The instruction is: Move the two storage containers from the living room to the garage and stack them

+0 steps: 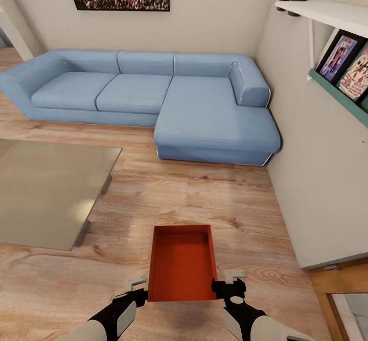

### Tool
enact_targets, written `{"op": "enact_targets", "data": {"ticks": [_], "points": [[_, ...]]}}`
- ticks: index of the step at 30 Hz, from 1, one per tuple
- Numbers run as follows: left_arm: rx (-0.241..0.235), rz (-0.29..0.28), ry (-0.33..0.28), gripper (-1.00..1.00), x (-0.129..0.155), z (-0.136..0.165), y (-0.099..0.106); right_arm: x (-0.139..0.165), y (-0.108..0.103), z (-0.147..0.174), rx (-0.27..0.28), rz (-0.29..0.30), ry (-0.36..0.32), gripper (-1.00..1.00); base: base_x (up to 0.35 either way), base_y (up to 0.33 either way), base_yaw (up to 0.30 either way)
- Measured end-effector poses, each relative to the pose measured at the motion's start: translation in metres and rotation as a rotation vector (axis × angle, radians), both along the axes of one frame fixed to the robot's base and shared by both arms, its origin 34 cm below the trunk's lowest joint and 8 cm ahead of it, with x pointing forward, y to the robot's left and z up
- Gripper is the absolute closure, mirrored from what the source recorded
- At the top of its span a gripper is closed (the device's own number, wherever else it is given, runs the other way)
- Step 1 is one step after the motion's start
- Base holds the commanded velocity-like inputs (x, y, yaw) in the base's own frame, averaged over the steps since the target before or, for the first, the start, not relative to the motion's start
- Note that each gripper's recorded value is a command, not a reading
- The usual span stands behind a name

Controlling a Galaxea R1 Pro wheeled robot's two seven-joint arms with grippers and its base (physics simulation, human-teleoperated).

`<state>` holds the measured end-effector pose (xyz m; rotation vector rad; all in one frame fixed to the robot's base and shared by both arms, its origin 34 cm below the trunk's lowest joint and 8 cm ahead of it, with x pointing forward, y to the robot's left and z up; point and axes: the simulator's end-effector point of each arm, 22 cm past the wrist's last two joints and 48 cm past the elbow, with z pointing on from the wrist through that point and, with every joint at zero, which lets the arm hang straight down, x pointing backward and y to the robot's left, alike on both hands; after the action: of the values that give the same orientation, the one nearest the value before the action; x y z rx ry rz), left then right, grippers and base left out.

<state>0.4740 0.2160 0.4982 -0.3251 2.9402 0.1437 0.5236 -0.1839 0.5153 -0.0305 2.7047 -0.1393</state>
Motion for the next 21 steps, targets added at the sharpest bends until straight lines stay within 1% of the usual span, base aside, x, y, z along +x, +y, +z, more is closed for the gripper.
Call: {"op": "enact_targets", "data": {"ticks": [21], "points": [[0.003,0.003,-0.001,-1.00,0.003,-0.029,0.002,0.003,0.001,-0.029,0.002,0.001,-0.004,-1.00,0.000,0.000,0.000]]}}
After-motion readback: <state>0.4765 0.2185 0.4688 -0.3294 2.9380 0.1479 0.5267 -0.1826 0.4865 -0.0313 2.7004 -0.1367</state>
